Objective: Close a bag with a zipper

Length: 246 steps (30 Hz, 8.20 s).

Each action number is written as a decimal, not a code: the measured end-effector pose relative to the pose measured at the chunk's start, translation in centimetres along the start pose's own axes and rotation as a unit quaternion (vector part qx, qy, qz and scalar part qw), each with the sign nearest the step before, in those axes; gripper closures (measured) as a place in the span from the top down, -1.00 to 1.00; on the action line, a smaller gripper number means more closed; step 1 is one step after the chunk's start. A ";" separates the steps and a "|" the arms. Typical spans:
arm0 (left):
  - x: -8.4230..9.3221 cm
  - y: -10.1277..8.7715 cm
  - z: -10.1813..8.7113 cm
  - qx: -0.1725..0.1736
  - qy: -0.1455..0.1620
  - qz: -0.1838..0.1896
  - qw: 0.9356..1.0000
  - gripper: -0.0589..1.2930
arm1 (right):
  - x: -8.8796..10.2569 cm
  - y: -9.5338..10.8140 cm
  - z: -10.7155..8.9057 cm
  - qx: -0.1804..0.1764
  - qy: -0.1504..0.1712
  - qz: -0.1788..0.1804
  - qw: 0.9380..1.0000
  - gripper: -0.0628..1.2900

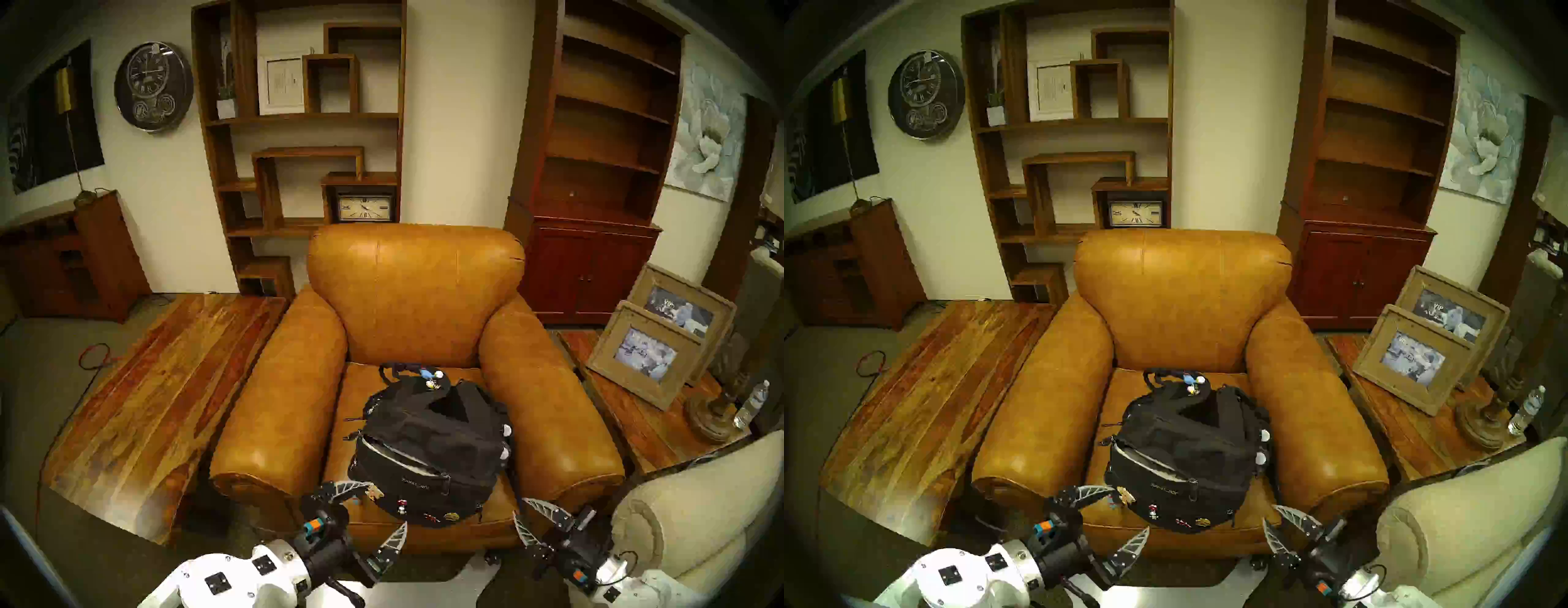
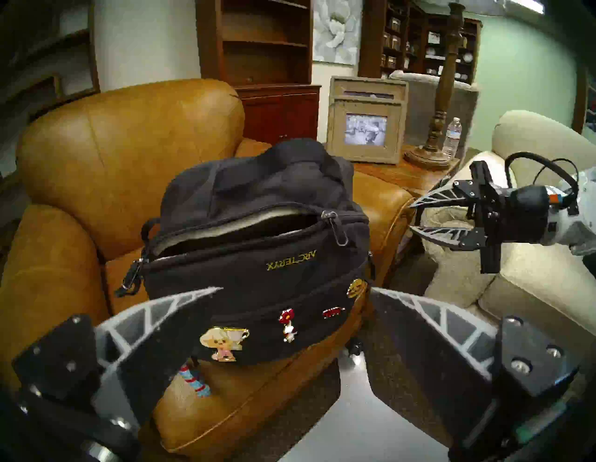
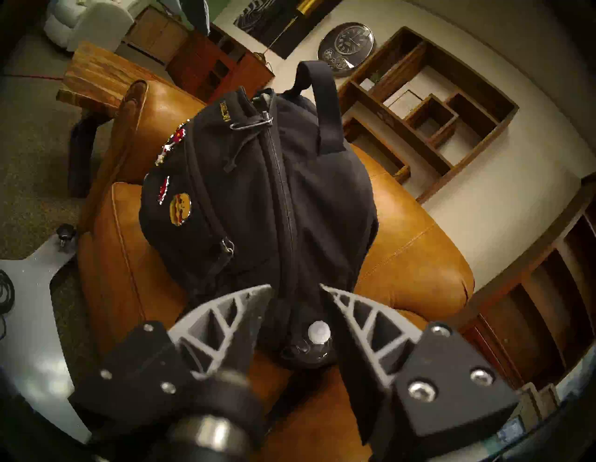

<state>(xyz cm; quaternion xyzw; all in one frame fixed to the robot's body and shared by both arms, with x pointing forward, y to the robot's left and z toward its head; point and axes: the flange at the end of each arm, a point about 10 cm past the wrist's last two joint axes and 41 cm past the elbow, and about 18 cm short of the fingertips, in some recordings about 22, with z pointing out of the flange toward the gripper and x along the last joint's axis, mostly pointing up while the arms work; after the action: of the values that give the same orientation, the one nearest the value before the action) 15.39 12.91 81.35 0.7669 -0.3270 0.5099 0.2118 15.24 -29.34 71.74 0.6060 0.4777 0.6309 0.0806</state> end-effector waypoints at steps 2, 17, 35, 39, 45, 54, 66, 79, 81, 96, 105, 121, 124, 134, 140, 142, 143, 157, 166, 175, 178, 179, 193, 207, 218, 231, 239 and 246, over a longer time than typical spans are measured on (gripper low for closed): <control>0.0 0.3 0.0 -0.003 0.002 0.005 1.000 0.97 | -0.2 -0.1 0.2 -0.002 -0.001 0.001 1.000 -0.12; 0.9 2.4 1.5 -0.046 0.028 0.037 0.998 0.97 | -0.7 0.0 2.0 -0.016 0.003 0.000 1.000 -0.24; -0.3 2.6 5.6 -0.065 0.040 0.090 0.993 0.97 | -0.9 0.6 2.9 -0.023 0.007 -0.011 1.000 -0.24; -0.4 2.4 6.4 -0.056 0.050 0.103 0.992 0.97 | -1.0 0.6 2.9 -0.024 0.006 -0.011 1.000 -0.24; -0.9 2.3 7.6 -0.048 0.059 0.120 0.990 0.97 | -1.1 0.6 3.0 -0.026 0.005 -0.011 1.000 -0.24; -1.6 2.2 8.9 -0.043 0.073 0.148 0.985 0.97 | -1.0 0.5 3.1 -0.028 0.004 -0.010 1.000 -0.24; -2.2 1.9 10.5 -0.016 0.103 0.209 0.972 0.97 | -1.0 0.3 3.2 -0.030 0.004 -0.009 1.000 -0.26; -2.4 1.5 11.5 0.034 0.133 0.263 0.955 0.97 | -1.0 0.3 3.3 -0.029 0.003 -0.010 1.000 -0.26; -2.3 1.6 11.6 0.036 0.138 0.269 0.953 0.97 | -1.0 0.3 3.3 -0.029 0.003 -0.010 1.000 -0.26; -2.2 1.3 11.3 0.050 0.114 0.341 0.932 0.97 | -1.1 0.4 3.3 -0.030 0.003 -0.007 1.000 -0.26; -1.9 1.3 11.4 0.052 0.113 0.361 0.924 0.96 | -1.2 0.4 3.3 -0.029 0.002 -0.007 1.000 -0.26; -1.8 1.4 11.6 0.042 0.118 0.375 0.918 0.25 | -1.3 0.5 3.2 -0.027 0.001 -0.007 1.000 -0.26; -1.8 1.5 11.6 0.041 0.119 0.374 0.919 0.14 | -1.3 0.5 3.2 -0.027 0.001 -0.007 1.000 -0.26; -1.9 1.4 11.4 0.044 0.121 0.373 0.919 -0.23 | -1.3 0.5 3.2 -0.026 0.000 -0.007 1.000 -0.26; -2.1 1.0 11.2 0.050 0.118 0.371 0.920 -0.36 | -1.3 0.5 3.3 -0.023 0.001 -0.007 1.000 -0.26; -2.1 0.8 11.1 0.054 0.115 0.369 0.921 -0.40 | -1.2 0.4 3.3 -0.020 0.003 -0.010 1.000 -0.26; -2.1 0.8 11.1 0.056 0.114 0.369 0.921 -0.41 | -1.2 0.3 3.4 -0.018 0.004 -0.012 1.000 -0.26; -1.9 0.8 10.7 0.070 0.103 0.358 0.925 -0.86 | -0.5 -0.5 5.4 0.025 0.026 -0.044 0.998 0.48; -1.6 0.7 10.6 0.073 0.100 0.351 0.928 -0.89 | -1.2 -0.4 7.9 0.039 0.015 -0.055 0.998 0.63; -1.6 0.7 10.1 0.070 0.100 0.347 0.930 -0.89 | -1.9 0.2 9.7 0.040 0.010 -0.054 0.998 0.29; -1.4 0.6 9.9 0.069 0.101 0.345 0.931 -0.89 | -2.1 0.3 9.9 0.041 0.010 -0.053 0.998 0.10; -1.3 0.6 9.8 0.068 0.101 0.342 0.932 -0.89 | -2.2 0.4 9.9 0.041 0.010 -0.053 0.998 -0.05; -0.3 -0.1 8.6 0.071 0.036 0.249 0.965 -0.89 | -3.0 0.5 9.6 0.043 0.020 -0.054 0.997 -0.83; 0.7 -1.1 7.8 0.133 -0.017 0.155 0.979 -0.89 | -3.3 0.5 9.3 0.040 0.025 -0.059 0.997 -0.85; 0.7 -3.6 6.6 0.151 -0.026 0.100 0.983 -0.89 | -3.5 0.3 9.0 0.039 0.022 -0.060 0.997 -0.85; -0.6 -5.9 6.1 0.142 -0.040 0.054 0.988 -0.89 | -3.7 0.2 8.7 0.037 0.023 -0.064 0.997 -0.85; -0.9 -8.7 6.1 0.171 -0.041 0.057 0.983 -0.95 | -4.4 0.7 7.8 0.033 0.017 -0.066 0.997 -0.85; -1.2 -10.9 6.0 0.194 -0.043 0.054 0.979 -0.95 | -5.0 1.1 7.0 0.027 0.012 -0.066 0.997 -0.85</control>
<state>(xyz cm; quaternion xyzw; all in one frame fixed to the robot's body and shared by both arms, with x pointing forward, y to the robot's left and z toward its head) 26.74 16.86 78.04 0.7957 -0.2717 0.5410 0.0165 22.89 -29.75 67.75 0.5674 0.5344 0.6184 0.1001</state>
